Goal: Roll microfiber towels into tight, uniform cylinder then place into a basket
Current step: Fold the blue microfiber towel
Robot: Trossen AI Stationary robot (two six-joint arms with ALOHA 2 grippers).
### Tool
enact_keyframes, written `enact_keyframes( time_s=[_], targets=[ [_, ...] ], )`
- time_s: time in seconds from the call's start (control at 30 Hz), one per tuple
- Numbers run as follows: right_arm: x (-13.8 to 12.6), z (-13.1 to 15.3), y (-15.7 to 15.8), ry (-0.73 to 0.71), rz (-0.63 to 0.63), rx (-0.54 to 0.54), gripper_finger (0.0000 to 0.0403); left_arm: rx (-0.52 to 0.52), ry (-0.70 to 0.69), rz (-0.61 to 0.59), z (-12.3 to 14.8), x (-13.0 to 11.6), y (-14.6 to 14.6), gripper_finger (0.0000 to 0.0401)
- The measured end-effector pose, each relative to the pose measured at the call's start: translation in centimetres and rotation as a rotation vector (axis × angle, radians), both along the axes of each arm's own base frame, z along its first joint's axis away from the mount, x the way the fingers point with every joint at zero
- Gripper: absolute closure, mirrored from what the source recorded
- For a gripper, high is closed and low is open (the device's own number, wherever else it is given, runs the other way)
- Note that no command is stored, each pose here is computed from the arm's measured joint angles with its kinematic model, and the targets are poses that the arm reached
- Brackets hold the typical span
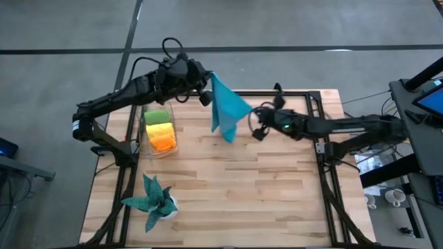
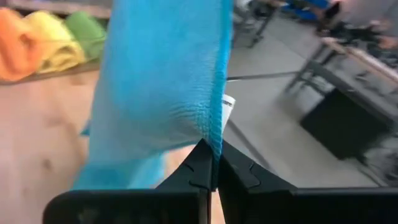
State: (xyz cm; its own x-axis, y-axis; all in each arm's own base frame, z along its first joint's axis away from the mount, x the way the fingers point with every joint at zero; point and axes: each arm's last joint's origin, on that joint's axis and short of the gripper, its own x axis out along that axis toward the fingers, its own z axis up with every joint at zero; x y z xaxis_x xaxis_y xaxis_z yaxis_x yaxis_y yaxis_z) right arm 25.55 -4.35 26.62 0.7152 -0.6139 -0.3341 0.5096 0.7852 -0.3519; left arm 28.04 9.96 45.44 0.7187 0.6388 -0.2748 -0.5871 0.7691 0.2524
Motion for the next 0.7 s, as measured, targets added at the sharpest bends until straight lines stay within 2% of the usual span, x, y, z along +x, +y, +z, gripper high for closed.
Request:
enact_keyframes(
  time_s=[0.17,0.37,0.43,0.53,0.7],
  targets=[
    [-3.8,3.5,0.1,-0.040,-0.105,-0.052,0.0395,-0.052,0.022,0.062,-1.1,0.0,0.5,0.0401],
    [-6.9,7.5,-0.2,-0.083,-0.215,-0.133,0.0395,-0.076,0.137,0.073,-4.5,1.2,1.4,0.0401],
    [-7.5,8.7,-0.6,-0.085,-0.244,-0.149,0.0395,-0.047,0.157,0.073,-5.1,1.5,2.0,0.0401],
    [-7.9,10.5,-1.8,-0.087,-0.304,-0.173,0.0395,-0.001,0.105,0.089,-4.9,1.7,3.1,0.0401],
    [-7.4,12.5,-4.6,-0.064,-0.350,-0.199,0.0395,0.099,0.102,0.134,-4.1,1.4,6.0,0.0401]
  ],
)
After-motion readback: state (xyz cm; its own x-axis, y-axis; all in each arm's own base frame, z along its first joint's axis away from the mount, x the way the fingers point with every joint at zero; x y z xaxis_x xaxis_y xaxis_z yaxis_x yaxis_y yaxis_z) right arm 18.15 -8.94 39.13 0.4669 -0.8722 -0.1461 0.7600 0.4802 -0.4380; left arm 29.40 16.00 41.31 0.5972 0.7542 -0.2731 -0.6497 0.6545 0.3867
